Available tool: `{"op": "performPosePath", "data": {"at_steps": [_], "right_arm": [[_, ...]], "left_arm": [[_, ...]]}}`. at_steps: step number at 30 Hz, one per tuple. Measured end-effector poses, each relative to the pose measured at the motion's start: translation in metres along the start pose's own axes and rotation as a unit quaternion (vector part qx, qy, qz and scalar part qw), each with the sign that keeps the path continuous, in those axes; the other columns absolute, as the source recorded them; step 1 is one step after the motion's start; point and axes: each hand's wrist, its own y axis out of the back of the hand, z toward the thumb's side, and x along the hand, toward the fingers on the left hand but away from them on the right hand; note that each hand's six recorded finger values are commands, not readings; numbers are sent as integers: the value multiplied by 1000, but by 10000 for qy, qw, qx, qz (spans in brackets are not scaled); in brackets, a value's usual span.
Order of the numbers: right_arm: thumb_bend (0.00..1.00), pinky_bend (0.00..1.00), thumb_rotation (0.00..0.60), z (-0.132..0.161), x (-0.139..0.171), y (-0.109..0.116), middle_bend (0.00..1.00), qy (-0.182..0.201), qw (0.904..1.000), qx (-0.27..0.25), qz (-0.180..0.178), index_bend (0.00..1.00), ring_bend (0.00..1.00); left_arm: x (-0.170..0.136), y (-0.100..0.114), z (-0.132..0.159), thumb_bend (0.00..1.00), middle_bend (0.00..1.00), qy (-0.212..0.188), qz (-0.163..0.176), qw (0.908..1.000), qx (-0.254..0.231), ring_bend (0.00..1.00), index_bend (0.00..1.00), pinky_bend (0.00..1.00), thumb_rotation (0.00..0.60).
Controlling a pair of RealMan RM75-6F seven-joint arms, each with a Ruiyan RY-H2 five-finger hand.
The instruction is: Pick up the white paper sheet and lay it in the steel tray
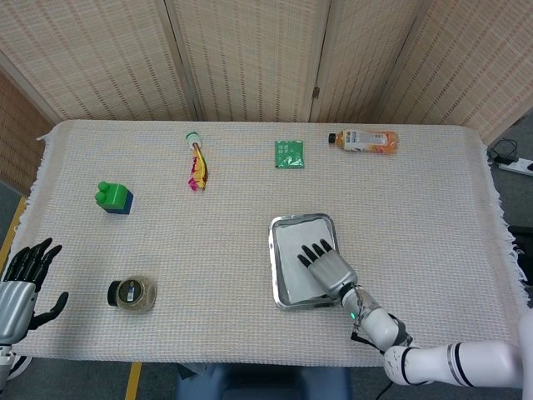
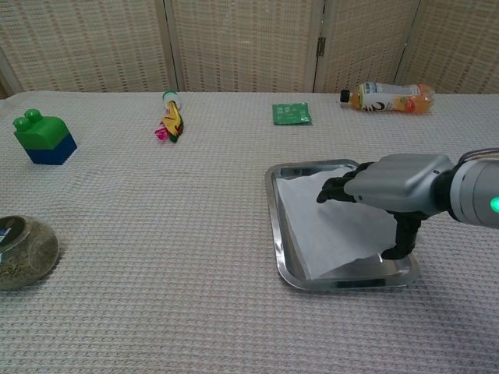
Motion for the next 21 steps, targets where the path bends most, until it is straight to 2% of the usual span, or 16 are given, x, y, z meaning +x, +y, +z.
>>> {"op": "performPosePath", "data": {"at_steps": [6,11,18,21], "right_arm": [[310,0,600,4,7,13,0,63,9992,30,390,0,0],[311,0,600,0,11,9,0,88,9982,25,597,0,0],[311,0,600,0,9,14,0,48,9993,63,358,0,0],[311,0,600,-1,10,17,0,61,9996,-107,236,0,0]], "left_arm": [[-1,0,1,444,0,-24,5,10000,10,0,0,0,600],[-1,-1,2,444,0,-27,-6,10000,30,0,0,0,600],[0,-1,2,444,0,-22,-4,10000,34,0,0,0,600],[-1,0,2,444,0,-37,10,10000,20,0,0,0,600]]}}
